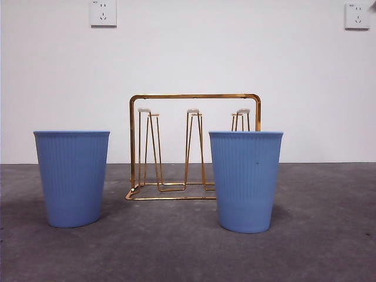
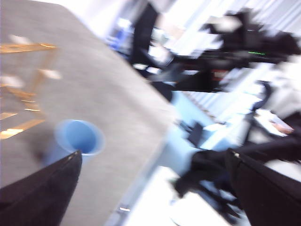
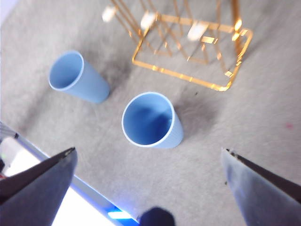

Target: Pick up cup 1,put cup 1 in the cup rack,pick up cup 2,put cup 2 in the cup rack

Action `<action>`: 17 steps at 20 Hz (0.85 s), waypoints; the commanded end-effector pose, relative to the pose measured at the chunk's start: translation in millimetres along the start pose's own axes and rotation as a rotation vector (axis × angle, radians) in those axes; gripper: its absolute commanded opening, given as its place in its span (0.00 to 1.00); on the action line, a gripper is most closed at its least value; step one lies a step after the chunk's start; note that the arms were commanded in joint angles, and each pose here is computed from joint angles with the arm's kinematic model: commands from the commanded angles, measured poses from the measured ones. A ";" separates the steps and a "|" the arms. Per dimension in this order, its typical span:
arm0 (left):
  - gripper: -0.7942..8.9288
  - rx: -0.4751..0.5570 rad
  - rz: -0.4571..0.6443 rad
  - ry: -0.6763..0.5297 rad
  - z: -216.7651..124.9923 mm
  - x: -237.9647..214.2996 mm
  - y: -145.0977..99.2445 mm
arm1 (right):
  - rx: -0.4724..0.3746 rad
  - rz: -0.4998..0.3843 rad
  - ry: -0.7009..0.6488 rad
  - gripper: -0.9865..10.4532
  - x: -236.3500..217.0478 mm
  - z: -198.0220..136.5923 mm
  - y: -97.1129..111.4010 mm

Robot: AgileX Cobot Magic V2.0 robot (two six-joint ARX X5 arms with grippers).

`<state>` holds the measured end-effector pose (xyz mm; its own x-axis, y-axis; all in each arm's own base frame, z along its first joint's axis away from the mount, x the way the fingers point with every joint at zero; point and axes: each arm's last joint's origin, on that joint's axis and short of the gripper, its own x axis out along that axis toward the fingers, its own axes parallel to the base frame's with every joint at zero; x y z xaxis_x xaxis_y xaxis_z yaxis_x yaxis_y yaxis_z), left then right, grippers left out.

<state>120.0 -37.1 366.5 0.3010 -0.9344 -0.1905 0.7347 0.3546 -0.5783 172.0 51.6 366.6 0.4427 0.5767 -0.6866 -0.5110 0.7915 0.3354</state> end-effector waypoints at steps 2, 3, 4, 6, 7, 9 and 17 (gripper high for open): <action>0.83 -0.026 -0.098 0.036 2.0 6.3 -3.7 | 0.019 -0.023 0.109 0.61 41.7 14.0 -4.3; 0.83 -0.023 -0.109 0.044 1.7 7.7 -4.6 | 0.016 -0.031 0.137 0.61 52.2 16.1 -4.7; 0.82 -0.022 -0.121 0.052 1.5 9.2 -5.7 | 0.008 -0.038 0.165 0.61 63.5 18.1 -4.9; 0.83 -0.024 -0.141 0.065 1.7 12.1 -7.3 | 0.004 -0.065 0.210 0.61 84.0 20.9 -5.2; 0.82 -0.025 -0.151 0.069 1.9 13.3 -8.4 | 0.004 -0.082 0.231 0.61 95.5 22.2 -5.3; 0.82 -0.027 -0.168 0.074 2.7 15.3 -10.5 | -0.010 -0.105 0.273 0.61 115.5 23.1 -5.8; 0.82 -0.019 -0.211 0.085 5.0 20.7 -16.2 | -0.027 -0.209 0.399 0.57 176.4 17.9 -10.3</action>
<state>117.7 -61.6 373.8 0.0931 -0.9864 -0.1357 0.7620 0.1583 -0.6279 266.9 146.8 255.3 0.2208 0.2843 -0.9330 -0.4728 0.8679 0.1525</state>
